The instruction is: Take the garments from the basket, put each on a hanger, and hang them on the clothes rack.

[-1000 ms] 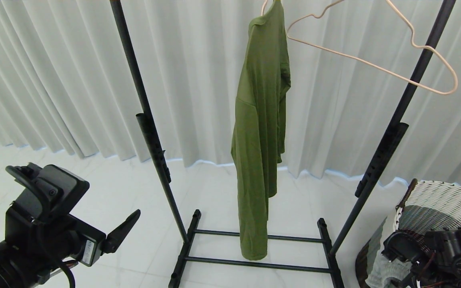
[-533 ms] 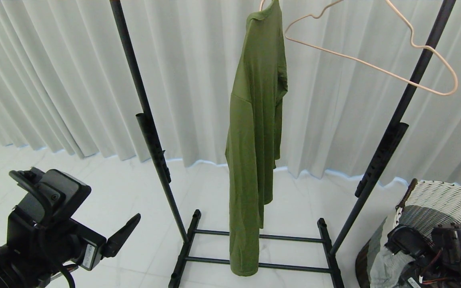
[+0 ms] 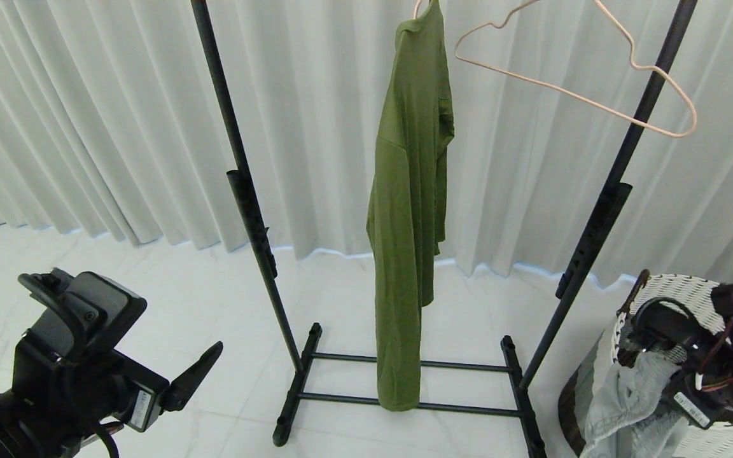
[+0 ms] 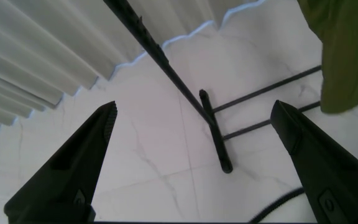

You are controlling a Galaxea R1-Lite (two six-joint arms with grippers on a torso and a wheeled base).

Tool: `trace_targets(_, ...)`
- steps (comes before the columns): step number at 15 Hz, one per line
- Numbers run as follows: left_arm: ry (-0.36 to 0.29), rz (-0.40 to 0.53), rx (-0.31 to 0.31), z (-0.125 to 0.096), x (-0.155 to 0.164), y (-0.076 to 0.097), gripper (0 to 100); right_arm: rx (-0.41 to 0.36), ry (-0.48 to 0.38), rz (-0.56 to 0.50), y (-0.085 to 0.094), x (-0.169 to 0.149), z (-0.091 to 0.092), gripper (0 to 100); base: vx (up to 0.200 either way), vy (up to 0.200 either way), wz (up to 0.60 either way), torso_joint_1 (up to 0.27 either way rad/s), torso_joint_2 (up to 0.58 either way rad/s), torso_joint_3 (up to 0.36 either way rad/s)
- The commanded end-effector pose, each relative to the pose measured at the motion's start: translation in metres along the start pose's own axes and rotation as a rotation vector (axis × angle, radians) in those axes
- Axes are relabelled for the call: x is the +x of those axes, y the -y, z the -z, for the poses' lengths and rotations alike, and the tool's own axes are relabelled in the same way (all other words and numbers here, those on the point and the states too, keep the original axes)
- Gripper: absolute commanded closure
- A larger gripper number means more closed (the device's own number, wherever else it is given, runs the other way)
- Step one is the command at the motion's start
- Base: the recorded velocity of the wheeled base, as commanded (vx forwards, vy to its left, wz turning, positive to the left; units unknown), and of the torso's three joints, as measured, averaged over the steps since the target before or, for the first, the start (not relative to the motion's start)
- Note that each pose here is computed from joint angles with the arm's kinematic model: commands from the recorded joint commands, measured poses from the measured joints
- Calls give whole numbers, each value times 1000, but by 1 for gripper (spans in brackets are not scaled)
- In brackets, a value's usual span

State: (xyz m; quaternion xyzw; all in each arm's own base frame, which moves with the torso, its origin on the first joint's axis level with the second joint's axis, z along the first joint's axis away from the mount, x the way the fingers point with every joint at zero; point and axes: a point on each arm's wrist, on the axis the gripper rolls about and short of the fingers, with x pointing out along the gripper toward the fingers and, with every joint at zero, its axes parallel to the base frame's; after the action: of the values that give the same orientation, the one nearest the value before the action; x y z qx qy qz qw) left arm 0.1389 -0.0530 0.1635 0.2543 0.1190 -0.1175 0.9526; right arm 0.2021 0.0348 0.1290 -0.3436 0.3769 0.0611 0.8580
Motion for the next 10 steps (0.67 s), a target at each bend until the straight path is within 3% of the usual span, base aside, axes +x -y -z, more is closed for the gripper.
trace_targets(1,0,0,0,0,0,0,0,38,177,78,24,-52,-21,100,-200,0,0,2,2,2)
trace_targets(5,-1,-1,-2,0,0,0,0,28,246,79,27,-74,-30,100,-200,0,0,2,0,5)
trace_targets(9,2,-2,-2,-1,0,-1,0,28,297,85,30,-82,-40,100,0,0,0,0,0,0)
trace_targets(10,4,-3,-6,-1,0,-1,0,26,307,83,30,-84,-42,100,0,200,0,2,2,-7)
